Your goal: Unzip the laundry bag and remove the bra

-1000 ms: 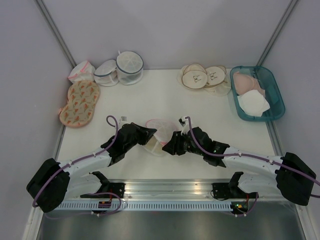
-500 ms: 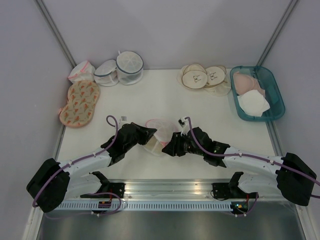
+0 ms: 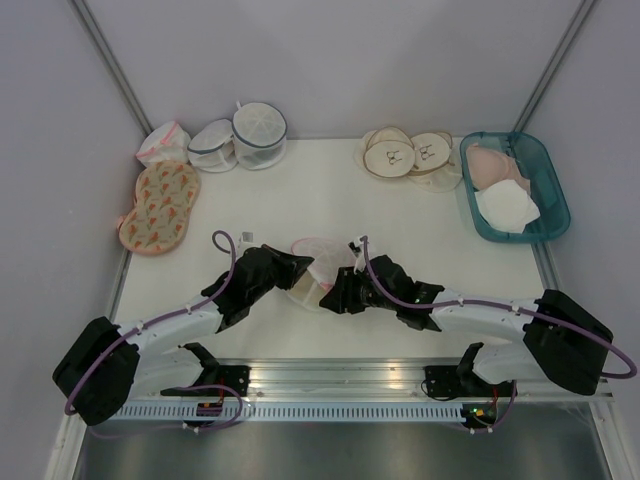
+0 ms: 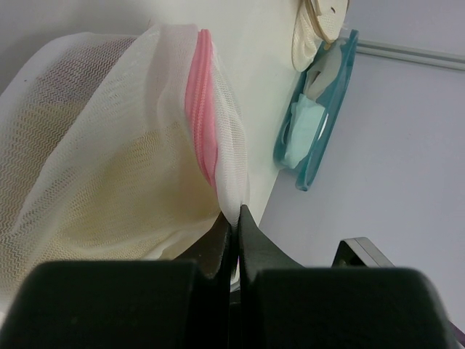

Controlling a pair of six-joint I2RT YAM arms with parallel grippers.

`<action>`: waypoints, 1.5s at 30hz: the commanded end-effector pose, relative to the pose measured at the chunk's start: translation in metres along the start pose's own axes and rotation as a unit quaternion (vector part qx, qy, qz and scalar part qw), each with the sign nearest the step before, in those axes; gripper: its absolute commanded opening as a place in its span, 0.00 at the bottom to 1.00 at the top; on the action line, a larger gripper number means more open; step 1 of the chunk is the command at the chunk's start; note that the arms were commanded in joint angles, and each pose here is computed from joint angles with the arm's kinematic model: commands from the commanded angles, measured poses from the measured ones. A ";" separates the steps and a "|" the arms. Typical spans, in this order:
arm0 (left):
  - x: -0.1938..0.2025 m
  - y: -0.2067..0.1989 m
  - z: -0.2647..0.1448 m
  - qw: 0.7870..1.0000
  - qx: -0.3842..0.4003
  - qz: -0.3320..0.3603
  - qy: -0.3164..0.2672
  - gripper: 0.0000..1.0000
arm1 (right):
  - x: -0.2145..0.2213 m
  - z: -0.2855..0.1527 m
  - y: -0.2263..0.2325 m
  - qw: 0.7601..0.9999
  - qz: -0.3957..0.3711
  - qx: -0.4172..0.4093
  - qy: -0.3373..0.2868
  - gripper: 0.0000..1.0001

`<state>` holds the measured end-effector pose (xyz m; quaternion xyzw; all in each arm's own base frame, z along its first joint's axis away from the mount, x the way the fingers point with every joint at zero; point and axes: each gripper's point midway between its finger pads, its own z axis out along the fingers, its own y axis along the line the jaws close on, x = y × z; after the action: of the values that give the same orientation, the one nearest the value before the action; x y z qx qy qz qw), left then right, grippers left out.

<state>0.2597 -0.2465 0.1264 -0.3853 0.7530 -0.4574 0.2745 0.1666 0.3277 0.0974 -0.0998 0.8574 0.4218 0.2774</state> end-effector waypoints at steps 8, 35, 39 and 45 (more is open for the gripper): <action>-0.001 -0.018 -0.003 0.999 0.029 -0.013 0.003 0.02 | -0.010 0.018 0.004 1.000 -0.005 -0.014 -0.026 0.46; 0.000 -0.003 -0.005 1.000 0.021 -0.010 0.006 0.02 | -0.036 0.009 0.002 0.998 -0.008 0.007 -0.069 0.13; -0.001 -0.003 -0.005 1.000 0.023 -0.007 0.007 0.02 | -0.037 0.006 -0.004 0.997 -0.009 0.024 -0.069 0.00; -0.006 0.000 -0.005 1.000 0.021 0.019 0.010 0.02 | -0.035 -0.005 -0.031 0.992 -0.029 0.114 -0.050 0.00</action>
<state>0.2577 -0.2425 0.1235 -0.3839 0.7502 -0.4658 0.2699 0.1936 0.3185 0.0904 -0.0746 0.8697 0.3710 0.3169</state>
